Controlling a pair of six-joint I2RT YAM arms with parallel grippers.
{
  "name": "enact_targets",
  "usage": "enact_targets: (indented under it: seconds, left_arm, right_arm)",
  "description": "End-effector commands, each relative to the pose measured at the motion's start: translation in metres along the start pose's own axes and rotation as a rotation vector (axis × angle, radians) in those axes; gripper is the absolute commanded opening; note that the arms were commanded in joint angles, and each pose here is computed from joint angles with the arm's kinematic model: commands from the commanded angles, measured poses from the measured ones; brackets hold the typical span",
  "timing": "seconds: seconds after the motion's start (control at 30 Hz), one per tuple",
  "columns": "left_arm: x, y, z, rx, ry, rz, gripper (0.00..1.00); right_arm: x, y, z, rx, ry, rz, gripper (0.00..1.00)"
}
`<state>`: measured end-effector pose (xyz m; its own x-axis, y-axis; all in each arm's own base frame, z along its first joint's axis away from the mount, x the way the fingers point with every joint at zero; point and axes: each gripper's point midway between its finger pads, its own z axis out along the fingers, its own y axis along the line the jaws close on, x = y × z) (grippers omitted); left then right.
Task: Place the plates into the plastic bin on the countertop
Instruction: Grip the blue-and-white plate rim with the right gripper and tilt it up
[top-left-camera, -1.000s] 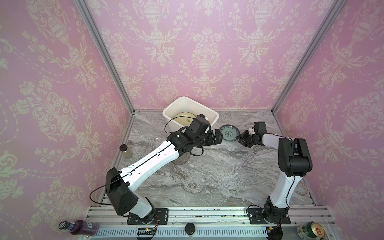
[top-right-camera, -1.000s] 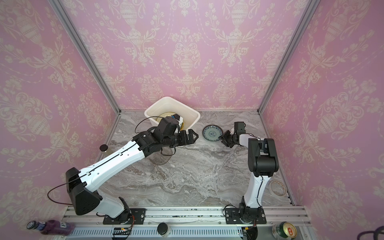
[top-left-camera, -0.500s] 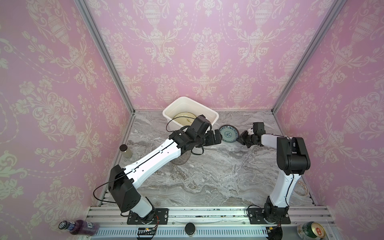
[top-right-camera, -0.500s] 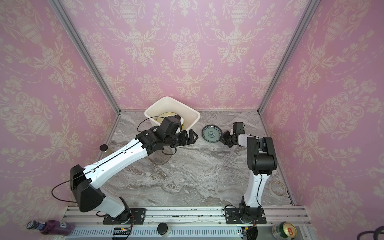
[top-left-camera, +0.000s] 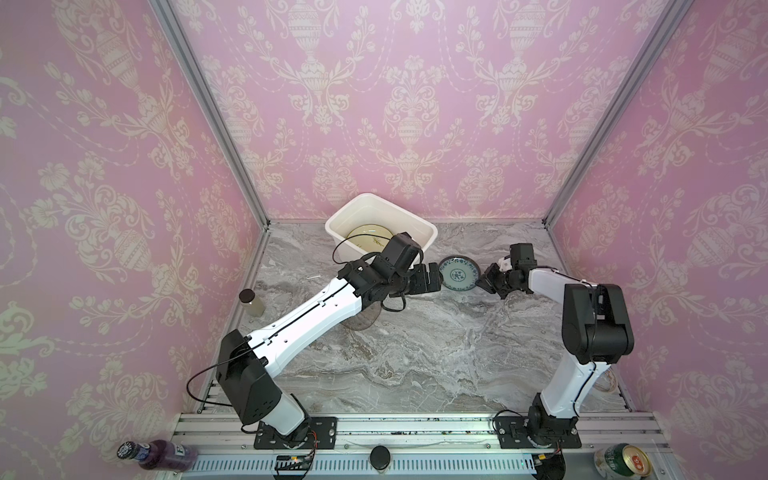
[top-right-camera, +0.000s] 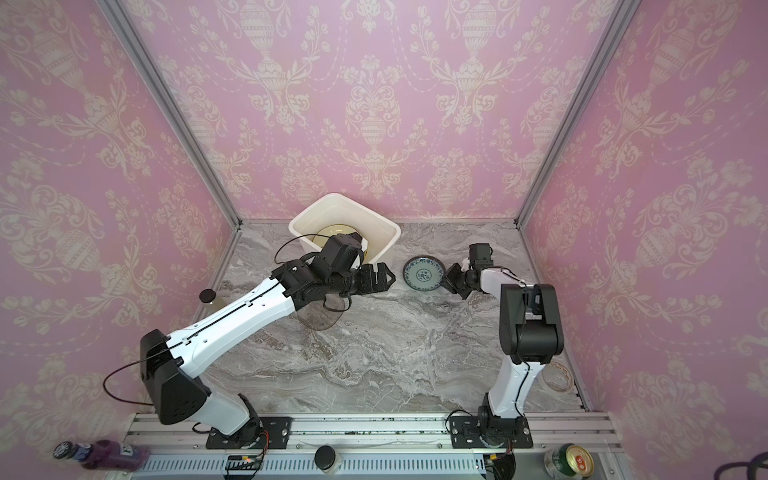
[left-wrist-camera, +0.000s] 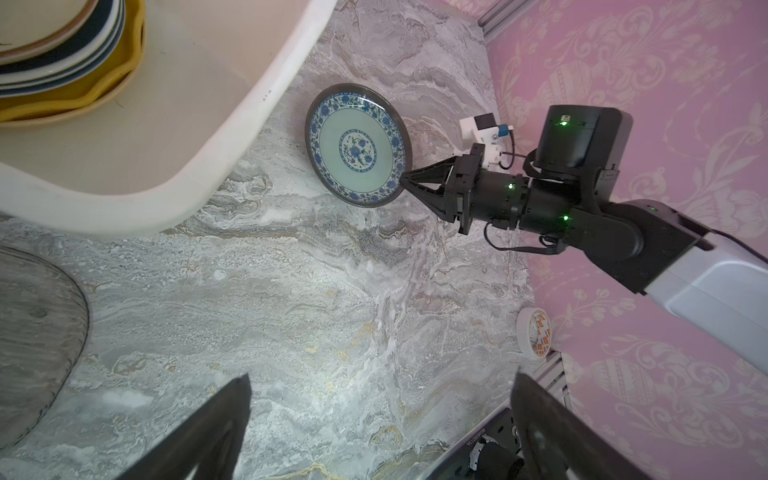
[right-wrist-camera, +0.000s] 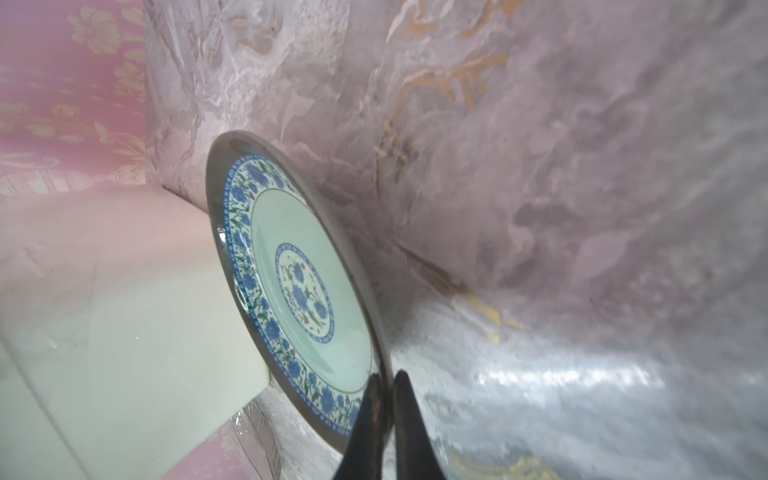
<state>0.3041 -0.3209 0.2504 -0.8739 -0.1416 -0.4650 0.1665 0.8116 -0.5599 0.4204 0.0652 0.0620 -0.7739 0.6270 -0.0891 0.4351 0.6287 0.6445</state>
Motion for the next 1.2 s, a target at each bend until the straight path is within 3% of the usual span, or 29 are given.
enact_targets:
  seconds: [0.0,0.3,0.57,1.17]
  left_arm:
    - [0.017,0.025,-0.001,-0.078,0.052,0.018,0.99]
    - [0.056,0.057,0.023,-0.110,0.144,-0.025,0.98]
    - [0.080,0.069,0.037,-0.095,0.203,-0.060,0.95]
    - [0.126,0.089,0.080,-0.104,0.386,-0.118,0.94]
  right_arm:
    - [0.040,-0.007,-0.023,0.050,0.087,-0.083,0.00]
    - [0.119,-0.013,-0.042,0.086,0.263,-0.234,0.00]
    - [0.166,-0.024,-0.043,0.123,0.425,-0.381,0.00]
    - [0.187,-0.051,-0.027,0.154,0.541,-0.378,0.16]
